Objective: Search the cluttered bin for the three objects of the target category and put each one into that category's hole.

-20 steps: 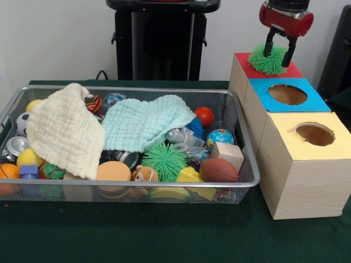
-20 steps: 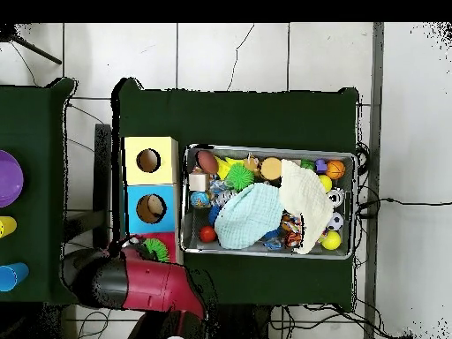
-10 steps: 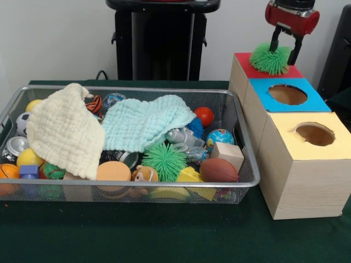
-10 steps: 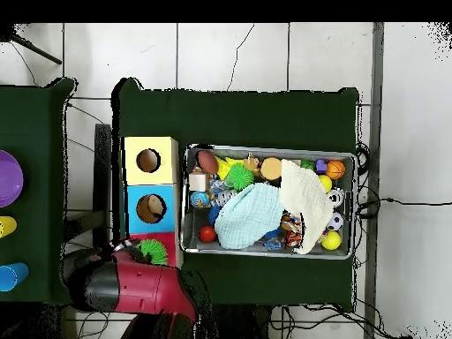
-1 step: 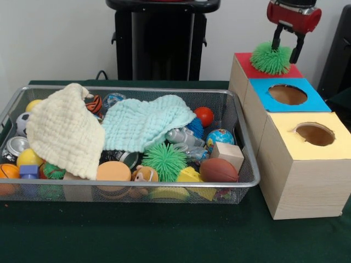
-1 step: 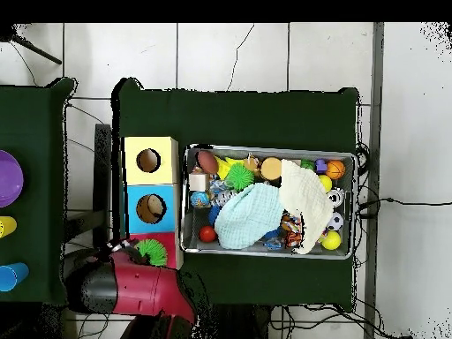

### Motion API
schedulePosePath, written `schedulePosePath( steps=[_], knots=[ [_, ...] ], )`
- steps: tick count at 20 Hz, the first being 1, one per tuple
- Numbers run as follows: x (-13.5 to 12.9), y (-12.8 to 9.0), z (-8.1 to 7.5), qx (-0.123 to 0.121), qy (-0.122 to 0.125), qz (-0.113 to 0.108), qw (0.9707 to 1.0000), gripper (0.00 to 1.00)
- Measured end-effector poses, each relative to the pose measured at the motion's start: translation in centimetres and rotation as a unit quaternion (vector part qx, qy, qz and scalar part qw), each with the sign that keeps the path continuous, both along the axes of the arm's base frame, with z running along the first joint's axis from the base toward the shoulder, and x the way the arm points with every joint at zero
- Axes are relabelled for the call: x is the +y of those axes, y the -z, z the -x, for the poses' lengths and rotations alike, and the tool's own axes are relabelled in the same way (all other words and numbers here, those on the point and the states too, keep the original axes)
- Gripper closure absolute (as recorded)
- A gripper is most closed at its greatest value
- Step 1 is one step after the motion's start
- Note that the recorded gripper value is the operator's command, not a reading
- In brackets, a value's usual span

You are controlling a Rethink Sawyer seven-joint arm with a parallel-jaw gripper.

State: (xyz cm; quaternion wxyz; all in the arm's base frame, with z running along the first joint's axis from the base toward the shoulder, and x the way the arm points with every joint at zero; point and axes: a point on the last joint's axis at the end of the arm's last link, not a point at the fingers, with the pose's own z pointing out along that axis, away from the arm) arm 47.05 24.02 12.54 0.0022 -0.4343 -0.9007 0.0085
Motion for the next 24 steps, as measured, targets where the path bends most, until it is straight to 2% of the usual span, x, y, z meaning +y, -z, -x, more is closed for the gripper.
schedulePosePath(
  steps=[5, 10, 20, 24],
  knots=[
    [-0.3, -1.0, -0.2, -0.008, 0.004, -0.003, 1.0, 0.0],
    [-1.4, -0.7, 0.2, -0.005, 0.013, 0.0, 0.9999, 0.0],
    [-5.7, 2.9, 1.7, -0.01, 0.024, 0.027, 0.9993, 0.0],
    [-5.6, 3.6, 2.0, -0.009, 0.023, 0.025, 0.9994, 0.0]
  ],
)
